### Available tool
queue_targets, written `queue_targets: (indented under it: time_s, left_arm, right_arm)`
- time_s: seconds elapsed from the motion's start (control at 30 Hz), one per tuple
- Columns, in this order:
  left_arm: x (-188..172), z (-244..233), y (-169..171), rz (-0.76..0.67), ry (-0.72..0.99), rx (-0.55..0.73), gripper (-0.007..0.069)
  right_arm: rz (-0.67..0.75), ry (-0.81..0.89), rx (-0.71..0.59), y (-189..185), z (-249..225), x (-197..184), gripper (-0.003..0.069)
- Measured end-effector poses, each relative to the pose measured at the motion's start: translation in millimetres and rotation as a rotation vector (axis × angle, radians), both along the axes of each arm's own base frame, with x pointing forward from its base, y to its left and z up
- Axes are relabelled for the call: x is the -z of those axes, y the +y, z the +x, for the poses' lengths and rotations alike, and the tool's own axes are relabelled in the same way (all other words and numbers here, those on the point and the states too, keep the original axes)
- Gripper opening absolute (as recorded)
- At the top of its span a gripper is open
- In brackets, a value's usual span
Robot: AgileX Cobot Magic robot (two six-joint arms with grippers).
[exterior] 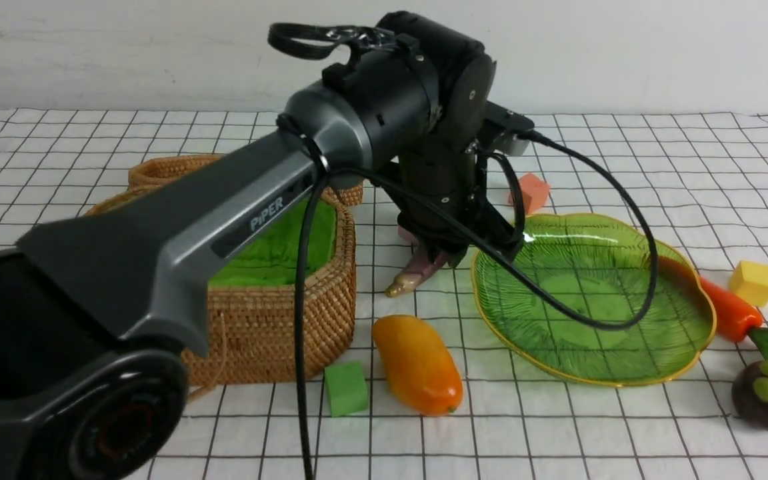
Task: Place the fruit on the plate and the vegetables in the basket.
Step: Use the left arm to grab an eggplant and put it into the left basket
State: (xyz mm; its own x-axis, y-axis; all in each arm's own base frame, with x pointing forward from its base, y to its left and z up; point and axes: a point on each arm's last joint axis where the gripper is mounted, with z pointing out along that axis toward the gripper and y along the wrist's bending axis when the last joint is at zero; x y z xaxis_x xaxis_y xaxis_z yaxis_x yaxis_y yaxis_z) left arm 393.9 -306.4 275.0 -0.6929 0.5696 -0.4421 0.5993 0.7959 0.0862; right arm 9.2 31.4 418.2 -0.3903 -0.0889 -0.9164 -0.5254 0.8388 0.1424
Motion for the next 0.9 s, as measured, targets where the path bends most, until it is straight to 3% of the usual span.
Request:
queue_targets:
  time_s: [0.07, 0.13, 0.23, 0.4, 0.8, 0.9]
  left_arm:
    - [10.2, 17.3, 4.4, -0.022, -0.032, -0.018, 0.0335]
    - [21.1, 29.2, 9.6, -0.024, -0.046, -0.029, 0.0392]
    - [43.5, 44.5, 16.5, 0.009, -0.058, -0.027, 0.0431]
    - [73.2, 54.1, 14.1, 0.040, -0.059, 0.003, 0.0428]
    - [103.3, 60.3, 11.5, 0.096, -0.061, 0.064, 0.0423]
    - [104.4, 60.6, 11.3, 0.096, -0.061, 0.064, 0.0379]
  right_arm:
    - [-0.004, 0.011, -0.002, 0.0, -0.5, 0.9, 0.0235]
    - [-0.010, 0.021, -0.005, 0.0, -1.0, 1.9, 0.0235]
    - [-0.014, 0.038, -0.013, 0.4, -2.0, 3.2, 0.0235]
    - [-0.004, 0.047, -0.026, 1.6, -3.0, 3.4, 0.0235]
    - [-0.013, 0.064, -0.032, 1.7, -3.9, 4.9, 0.0235]
    - [-0.017, 0.071, -0.034, 1.7, -4.3, 5.5, 0.0237]
